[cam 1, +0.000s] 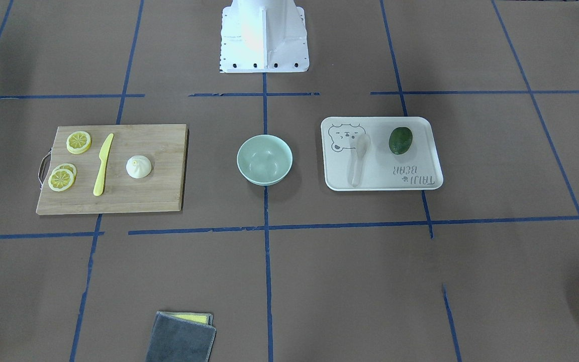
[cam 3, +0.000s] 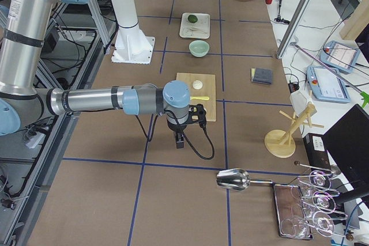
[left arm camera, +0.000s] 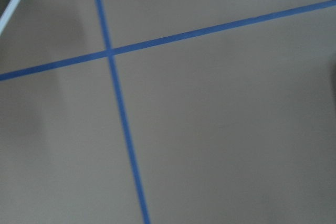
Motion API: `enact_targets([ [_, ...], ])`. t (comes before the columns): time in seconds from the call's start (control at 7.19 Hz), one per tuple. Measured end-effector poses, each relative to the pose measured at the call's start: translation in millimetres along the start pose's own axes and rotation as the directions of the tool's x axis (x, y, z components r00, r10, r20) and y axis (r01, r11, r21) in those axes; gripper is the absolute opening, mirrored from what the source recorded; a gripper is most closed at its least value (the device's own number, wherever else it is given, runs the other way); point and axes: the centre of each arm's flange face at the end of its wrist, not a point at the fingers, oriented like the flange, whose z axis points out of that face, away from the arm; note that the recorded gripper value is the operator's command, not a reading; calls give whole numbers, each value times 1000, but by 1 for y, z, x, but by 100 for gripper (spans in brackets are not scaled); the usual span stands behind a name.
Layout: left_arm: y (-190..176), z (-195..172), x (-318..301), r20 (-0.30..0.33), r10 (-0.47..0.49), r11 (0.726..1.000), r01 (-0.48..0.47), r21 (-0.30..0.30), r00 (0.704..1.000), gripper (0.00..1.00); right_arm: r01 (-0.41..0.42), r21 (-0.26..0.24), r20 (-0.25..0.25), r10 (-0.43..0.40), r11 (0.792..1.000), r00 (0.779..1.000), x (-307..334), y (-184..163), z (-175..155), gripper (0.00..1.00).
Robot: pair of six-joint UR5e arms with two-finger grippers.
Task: Put spoon and bun in bowl
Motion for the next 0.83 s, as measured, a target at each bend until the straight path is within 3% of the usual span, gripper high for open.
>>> enact_targets([
  [0.28, -19, 17, 47, -74, 163, 984, -157, 80, 984, 100, 12, 7, -1, -12, 1000, 1000, -3, -1, -2, 100],
  [0.42, -26, 30, 75, -97, 181, 979, -170, 111, 979, 100, 22, 16, 0, -22, 1000, 1000, -5, -2, -3, 100],
  [0.83, -52, 94, 189, -136, 85, 985, -63, 164, 987, 99, 36, 17, -3, -36, 999, 999, -8, -4, 0, 100],
])
